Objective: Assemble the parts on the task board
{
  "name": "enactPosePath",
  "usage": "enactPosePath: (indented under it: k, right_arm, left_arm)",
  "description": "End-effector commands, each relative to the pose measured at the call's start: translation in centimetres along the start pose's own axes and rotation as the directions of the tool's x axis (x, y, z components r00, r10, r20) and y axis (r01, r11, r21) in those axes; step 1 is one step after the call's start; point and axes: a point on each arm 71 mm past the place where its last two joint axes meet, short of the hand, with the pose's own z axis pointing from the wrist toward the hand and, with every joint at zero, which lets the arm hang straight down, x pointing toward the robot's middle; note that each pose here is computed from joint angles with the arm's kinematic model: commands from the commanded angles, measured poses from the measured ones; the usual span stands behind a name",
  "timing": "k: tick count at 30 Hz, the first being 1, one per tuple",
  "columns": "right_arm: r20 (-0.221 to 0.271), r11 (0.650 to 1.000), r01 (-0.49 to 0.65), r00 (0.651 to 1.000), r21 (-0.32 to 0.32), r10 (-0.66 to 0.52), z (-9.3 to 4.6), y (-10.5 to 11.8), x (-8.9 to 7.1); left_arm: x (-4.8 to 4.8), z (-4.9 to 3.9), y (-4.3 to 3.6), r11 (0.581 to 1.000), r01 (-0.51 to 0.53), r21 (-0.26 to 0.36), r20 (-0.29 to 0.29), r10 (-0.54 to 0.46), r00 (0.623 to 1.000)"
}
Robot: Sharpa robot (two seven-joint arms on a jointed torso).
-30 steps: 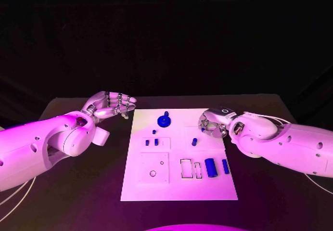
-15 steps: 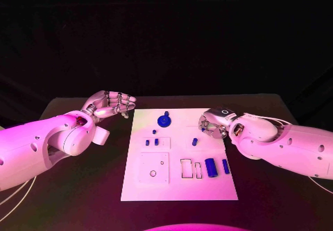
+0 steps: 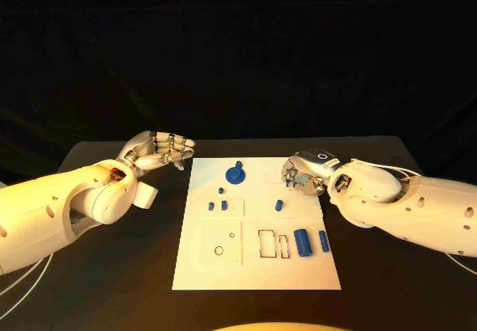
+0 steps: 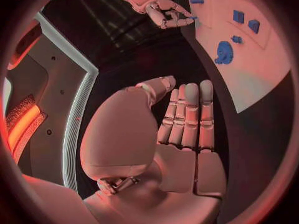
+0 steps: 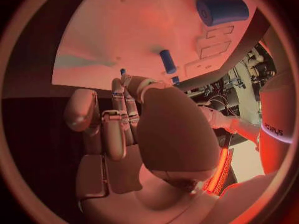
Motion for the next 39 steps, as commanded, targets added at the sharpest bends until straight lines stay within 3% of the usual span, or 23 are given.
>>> enactPosePath:
  k: [1,8,17,27,39]
  right_arm:
    - [0.042,1.000,0.001,0.999,-0.010,0.000,-0.1,0.1,-0.6]
    - [0.075,0.998,-0.037,0.996,-0.045,0.041,-0.7,1.4,-1.7]
    - [0.085,0.982,-0.097,0.990,-0.164,0.112,-1.3,6.1,-1.6]
    - [0.051,0.950,-0.144,0.985,-0.277,0.164,-1.5,11.2,1.0]
    - [-0.024,0.930,-0.179,0.983,-0.320,0.181,-1.2,14.3,4.3]
  left_arm:
    - [0.06,0.08,-0.15,1.000,0.009,0.018,0.002,-0.009,1.000]
    - [0.05,0.11,-0.13,1.000,0.010,0.018,0.003,-0.010,1.000]
    - [0.33,0.19,-0.05,1.000,0.016,0.019,-0.002,-0.016,1.000]
    - [0.99,0.20,0.08,0.999,0.028,0.018,-0.013,-0.028,1.000]
    - [1.67,0.31,0.05,0.999,0.042,0.019,-0.024,-0.041,0.999]
